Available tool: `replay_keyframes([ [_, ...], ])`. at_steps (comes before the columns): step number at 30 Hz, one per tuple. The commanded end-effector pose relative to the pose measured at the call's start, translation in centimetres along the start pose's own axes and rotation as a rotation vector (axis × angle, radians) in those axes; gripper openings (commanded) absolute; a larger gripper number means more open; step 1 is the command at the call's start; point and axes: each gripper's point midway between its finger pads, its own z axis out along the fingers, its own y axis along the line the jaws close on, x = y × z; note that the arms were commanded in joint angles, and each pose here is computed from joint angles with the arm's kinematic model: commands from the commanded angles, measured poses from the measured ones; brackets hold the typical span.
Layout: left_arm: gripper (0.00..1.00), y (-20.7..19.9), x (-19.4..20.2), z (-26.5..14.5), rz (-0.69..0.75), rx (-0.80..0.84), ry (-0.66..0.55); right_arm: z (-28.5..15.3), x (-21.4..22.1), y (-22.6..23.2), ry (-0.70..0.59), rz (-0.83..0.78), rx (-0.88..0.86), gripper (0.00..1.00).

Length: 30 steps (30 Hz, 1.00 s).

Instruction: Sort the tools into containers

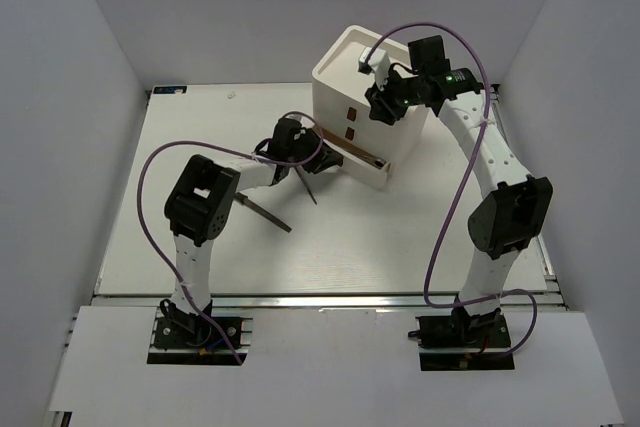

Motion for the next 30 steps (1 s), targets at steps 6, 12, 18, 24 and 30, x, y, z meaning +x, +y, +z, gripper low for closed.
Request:
replay_keyframes([
  [6, 0.55, -8.1, -4.2, -3.2, 0.219, 0.148, -0.178, 0.7, 1.9, 3.7, 0.083, 0.081, -0.132, 0.52],
  [12, 0.72, -6.9, -4.4, -3.2, 0.025, 0.014, -0.2, 0.7, 2.0, 3.6, 0.087, 0.081, -0.125, 0.53],
  [18, 0.73, -4.1, -3.1, -1.3, -0.088, -0.168, -0.109, 0.9, 1.9, 3.2, 0.088, 0.086, -0.11, 0.53],
  [24, 0.72, -3.4, -2.6, -0.8, -0.13, -0.236, -0.064, 0.9, 2.0, 3.0, 0.089, 0.085, -0.102, 0.54],
  [30, 0.72, -1.9, -1.3, -1.0, -0.153, -0.294, -0.023, 0.9, 2.0, 2.9, 0.088, 0.086, -0.094, 0.54],
])
